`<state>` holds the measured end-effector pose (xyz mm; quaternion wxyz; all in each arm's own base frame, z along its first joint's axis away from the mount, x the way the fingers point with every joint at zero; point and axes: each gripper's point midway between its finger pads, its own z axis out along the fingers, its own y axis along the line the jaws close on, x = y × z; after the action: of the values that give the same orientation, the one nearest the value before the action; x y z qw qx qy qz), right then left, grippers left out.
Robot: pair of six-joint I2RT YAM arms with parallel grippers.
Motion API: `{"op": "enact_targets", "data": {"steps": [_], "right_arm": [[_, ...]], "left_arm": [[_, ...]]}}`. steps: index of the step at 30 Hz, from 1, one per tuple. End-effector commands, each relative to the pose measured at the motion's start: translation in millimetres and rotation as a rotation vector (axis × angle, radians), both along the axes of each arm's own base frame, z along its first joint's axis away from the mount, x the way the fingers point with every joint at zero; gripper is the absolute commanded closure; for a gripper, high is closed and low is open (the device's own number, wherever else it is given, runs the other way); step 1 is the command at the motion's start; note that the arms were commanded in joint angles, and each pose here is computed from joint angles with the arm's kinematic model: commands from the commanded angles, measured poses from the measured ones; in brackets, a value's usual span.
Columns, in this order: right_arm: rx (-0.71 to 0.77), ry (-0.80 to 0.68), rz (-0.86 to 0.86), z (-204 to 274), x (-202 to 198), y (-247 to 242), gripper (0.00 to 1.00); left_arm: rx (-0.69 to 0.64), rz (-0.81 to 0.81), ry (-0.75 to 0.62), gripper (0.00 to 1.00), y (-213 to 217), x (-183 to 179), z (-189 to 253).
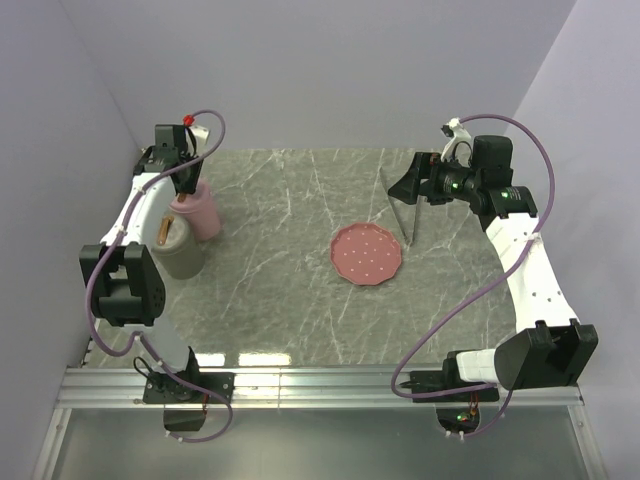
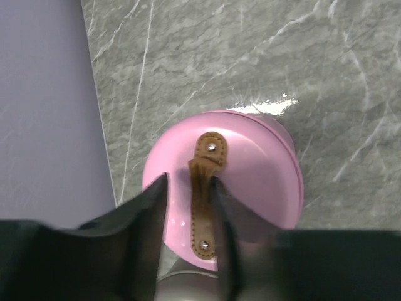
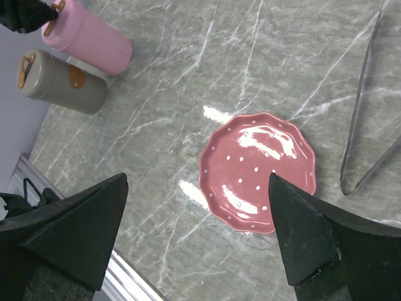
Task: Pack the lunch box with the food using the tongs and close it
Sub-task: Move the lunch box
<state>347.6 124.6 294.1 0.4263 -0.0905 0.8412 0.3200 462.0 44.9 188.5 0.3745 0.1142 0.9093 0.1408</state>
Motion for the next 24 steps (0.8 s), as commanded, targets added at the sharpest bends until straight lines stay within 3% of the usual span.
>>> {"op": "enact_targets", "data": {"steps": [1,11,12,13,17,18,22,24], "right_arm": [[0.013,-0.067,0.005,17.7,-3.1,-1.0,0.0],[0.017,-0.076,0.013,23.0,-3.6,0.6,0.0],[0.017,-0.079,0.013,24.0,-4.2,0.5,0.0],[0.017,-0.081,0.013,24.5,-4.5,0.5,0.0],[0.01,-0.092,0.014,27.3,-6.4,-0.6,0.0],[0.008,-0.09,0.017,27.1,-7.1,-0.2,0.0],[-0.031,-0.097,0.02,24.7,-10.5,-4.4,0.0],[-0.059,-0.083,0.02,20.2,-14.4,-7.3,0.0]], "left_arm": [[-0.014,0.011,0.088,0.57,8.0,-22.8,-3.9],[-0.034,-0.034,-0.015,0.42,0.6,-13.2,47.0],[-0.038,-0.039,-0.026,0.34,-1.2,-12.4,52.0],[-0.043,-0.043,-0.053,0.33,-1.8,-10.7,63.2],[-0.128,-0.11,-0.101,0.26,-21.0,-13.1,89.6],[-0.147,-0.123,-0.115,0.12,-25.2,-14.1,95.7],[-0.271,-0.253,-0.226,0.01,-58.2,-28.5,138.8],[-0.342,-0.306,-0.259,0.01,-74.6,-34.9,149.0]]}}
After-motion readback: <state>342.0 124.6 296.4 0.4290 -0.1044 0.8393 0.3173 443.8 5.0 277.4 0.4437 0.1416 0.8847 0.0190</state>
